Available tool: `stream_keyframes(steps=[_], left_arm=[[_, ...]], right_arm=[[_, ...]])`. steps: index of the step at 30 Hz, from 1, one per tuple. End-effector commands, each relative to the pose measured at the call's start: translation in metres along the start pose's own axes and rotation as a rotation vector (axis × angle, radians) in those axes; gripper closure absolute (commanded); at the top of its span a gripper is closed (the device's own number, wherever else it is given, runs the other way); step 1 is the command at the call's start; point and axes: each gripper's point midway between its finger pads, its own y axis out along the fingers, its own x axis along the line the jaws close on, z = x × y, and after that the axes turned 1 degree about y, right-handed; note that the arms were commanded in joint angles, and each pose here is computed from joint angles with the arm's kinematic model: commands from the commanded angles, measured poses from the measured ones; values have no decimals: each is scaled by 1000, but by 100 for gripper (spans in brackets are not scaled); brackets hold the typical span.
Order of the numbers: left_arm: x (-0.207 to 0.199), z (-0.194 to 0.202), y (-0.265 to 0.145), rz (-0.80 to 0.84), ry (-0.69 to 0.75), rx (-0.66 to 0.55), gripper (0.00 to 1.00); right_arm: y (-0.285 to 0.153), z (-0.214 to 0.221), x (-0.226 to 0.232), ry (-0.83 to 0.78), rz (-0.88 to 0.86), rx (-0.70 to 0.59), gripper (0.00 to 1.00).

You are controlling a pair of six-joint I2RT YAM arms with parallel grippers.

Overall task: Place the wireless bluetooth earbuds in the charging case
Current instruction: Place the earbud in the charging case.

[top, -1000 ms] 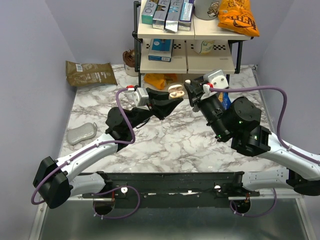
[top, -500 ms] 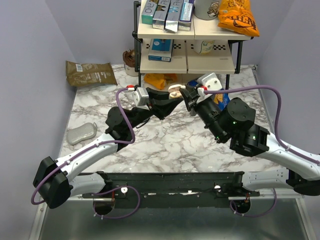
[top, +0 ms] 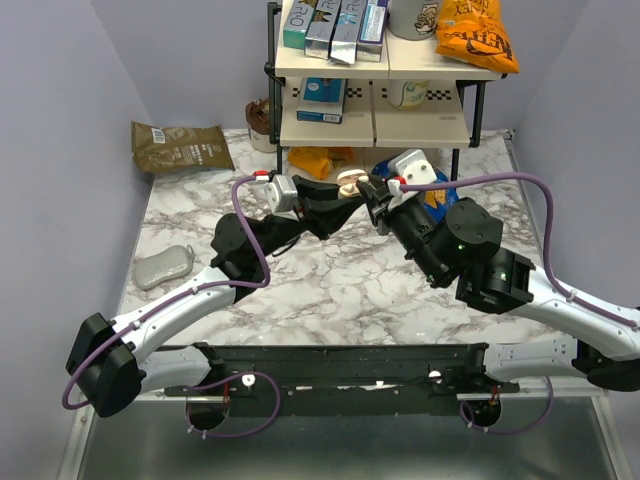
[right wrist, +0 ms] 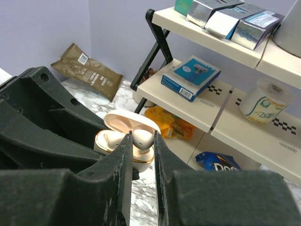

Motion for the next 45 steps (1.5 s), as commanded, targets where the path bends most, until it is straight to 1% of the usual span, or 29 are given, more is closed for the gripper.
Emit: stream_keyframes(steps=[1, 10, 18, 20, 21, 23, 24, 27, 34, 38, 45], left_arm=[[-11, -23, 0, 38, 42, -70, 100], [-12, -24, -3, 41, 53, -78, 100], [-11, -28, -3, 35, 62, -88, 100], [-11, -26, -3, 35, 61, -86, 100], [-10, -26, -3, 31, 62, -86, 100], [-9, -25, -3, 30, 61, -84, 100], [-10, -26, -3, 30, 62, -85, 100], [-9, -24, -3, 27, 63, -85, 100], [-7, -23, -4, 21, 63, -86, 100], [-7, -20, -4, 19, 62, -82, 100], [-7, -20, -6, 15, 62, -85, 100]], right_arm=[[0, 10, 2, -21, 9, 31, 99], [1, 16, 2, -39, 17, 44, 99], [0, 21, 7, -32, -16, 60, 99], [-1, 21, 10, -34, -30, 67, 93], [-1, 19, 11, -25, -40, 65, 86], [-1, 18, 13, -20, -47, 69, 79], [-1, 17, 13, -13, -50, 68, 74], [-1, 12, 12, -1, -51, 63, 66], [-1, 7, 11, 12, -45, 64, 55], [-2, 0, 6, 31, -29, 53, 51], [-10, -29, -14, 110, 27, 0, 43]])
